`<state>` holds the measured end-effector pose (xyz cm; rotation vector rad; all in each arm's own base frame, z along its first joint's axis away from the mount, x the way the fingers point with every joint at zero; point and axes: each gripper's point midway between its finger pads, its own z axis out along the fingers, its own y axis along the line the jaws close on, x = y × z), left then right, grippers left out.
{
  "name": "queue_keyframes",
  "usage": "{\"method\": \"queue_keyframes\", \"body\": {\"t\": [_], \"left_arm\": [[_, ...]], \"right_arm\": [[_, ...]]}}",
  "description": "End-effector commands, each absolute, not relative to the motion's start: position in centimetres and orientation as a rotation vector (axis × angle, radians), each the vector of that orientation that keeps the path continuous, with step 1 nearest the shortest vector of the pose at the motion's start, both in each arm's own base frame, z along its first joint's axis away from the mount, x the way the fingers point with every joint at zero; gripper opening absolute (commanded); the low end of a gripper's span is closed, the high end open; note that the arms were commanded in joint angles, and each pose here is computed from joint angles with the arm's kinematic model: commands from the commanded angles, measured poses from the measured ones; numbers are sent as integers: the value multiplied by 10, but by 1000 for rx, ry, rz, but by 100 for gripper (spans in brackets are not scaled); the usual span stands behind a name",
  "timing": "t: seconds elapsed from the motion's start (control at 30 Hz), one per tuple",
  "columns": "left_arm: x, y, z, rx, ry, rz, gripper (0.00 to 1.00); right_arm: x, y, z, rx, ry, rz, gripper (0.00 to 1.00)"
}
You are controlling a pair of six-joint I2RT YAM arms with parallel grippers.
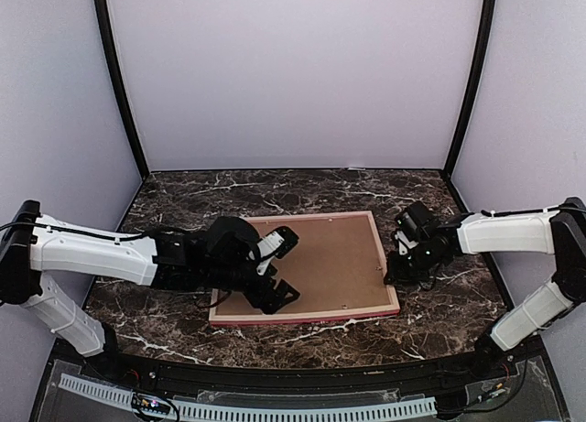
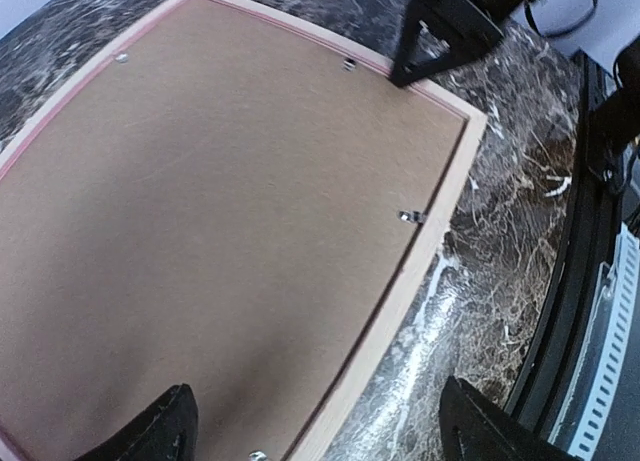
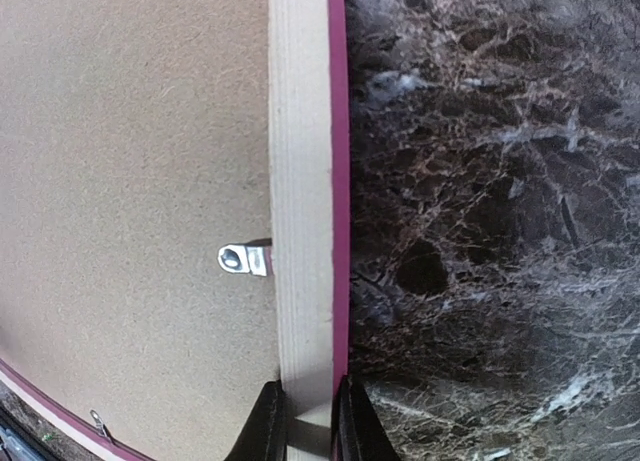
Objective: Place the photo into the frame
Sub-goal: Pick up the photo frame from the center of the board.
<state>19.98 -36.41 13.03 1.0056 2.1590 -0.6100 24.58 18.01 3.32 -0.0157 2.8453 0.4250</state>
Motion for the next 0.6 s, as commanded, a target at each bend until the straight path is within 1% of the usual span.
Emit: {"method": "queue_keyframes", "body": {"t": [0.0, 0.17, 0.3, 0.47, 0.57], "left_arm": [[189, -399, 131, 1165, 2006, -479, 86], [174, -428, 108, 1351, 1900, -310, 87], [169, -445, 100, 1423, 1828, -198, 88], [171, -448, 86, 1462, 1763, -7, 88], [183, -440, 77, 1428, 1737, 167, 87]], "right_arm": [[270, 201, 74, -45, 2757, 528, 0], [268, 213, 103, -82, 2742, 624, 0], [262, 220, 117, -114, 2749, 698, 0], [255, 225, 131, -154, 2762, 754, 0], [250, 225, 135, -168, 2773, 764, 0]]}}
